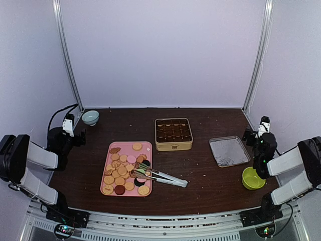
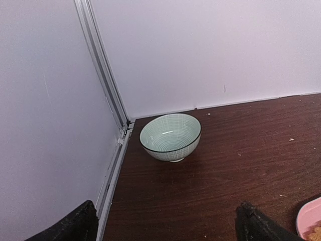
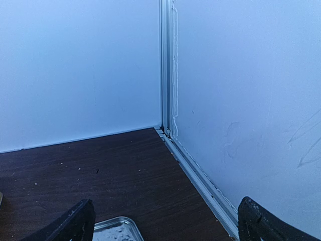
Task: Pack the cookies
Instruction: Move the packing box to the center of the board.
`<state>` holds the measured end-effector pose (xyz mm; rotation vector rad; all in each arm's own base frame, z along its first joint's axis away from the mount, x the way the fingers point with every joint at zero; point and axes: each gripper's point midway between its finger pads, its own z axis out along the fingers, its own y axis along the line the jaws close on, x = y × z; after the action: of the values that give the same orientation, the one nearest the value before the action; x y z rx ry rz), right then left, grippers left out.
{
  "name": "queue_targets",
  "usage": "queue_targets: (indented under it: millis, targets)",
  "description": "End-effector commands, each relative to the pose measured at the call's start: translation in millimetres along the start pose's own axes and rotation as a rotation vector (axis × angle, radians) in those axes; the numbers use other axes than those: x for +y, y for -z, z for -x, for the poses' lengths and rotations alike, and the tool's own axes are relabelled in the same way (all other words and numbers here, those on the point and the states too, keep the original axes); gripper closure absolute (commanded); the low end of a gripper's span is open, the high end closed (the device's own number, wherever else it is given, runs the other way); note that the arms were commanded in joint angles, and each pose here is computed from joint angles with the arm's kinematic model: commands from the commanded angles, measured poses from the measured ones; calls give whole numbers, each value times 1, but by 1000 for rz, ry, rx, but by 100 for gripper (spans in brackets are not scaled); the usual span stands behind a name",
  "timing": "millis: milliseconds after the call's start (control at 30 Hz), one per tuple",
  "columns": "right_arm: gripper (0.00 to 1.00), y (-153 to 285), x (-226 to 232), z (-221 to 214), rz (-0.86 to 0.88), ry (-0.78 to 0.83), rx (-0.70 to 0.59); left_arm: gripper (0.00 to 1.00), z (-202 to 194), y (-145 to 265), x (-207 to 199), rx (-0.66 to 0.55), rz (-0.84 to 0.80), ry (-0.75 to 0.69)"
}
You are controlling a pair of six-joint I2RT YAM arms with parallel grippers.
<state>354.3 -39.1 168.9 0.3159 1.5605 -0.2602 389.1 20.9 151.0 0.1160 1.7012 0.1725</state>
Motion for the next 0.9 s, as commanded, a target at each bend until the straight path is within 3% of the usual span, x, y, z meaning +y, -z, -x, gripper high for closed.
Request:
queue_targets:
  millis: [0, 367, 500, 533, 633, 733, 867]
  targets:
    - [0, -2, 0, 6, -1, -16, -16, 2, 13, -1, 5, -48, 16, 9]
    - [0, -3, 0, 7, -3, -16, -15, 2, 13, -2, 4, -47, 14, 9]
    - [0, -1, -3, 29, -48, -19, -25, 2, 19, -7, 11, -25, 36, 23]
    - [0, -2, -9, 30, -99, -2, 38, 2, 26, -14, 15, 4, 51, 30]
    - [0, 2, -26, 70, -200, -115, 48, 2, 38, -40, 22, 174, 43, 15]
    - [0, 7, -6, 105, -64, -116, 48, 2, 45, -55, 20, 337, -17, -11]
    - [0, 16, -13, 125, -58, -222, 75, 3, 47, -49, 1, 484, -171, -54]
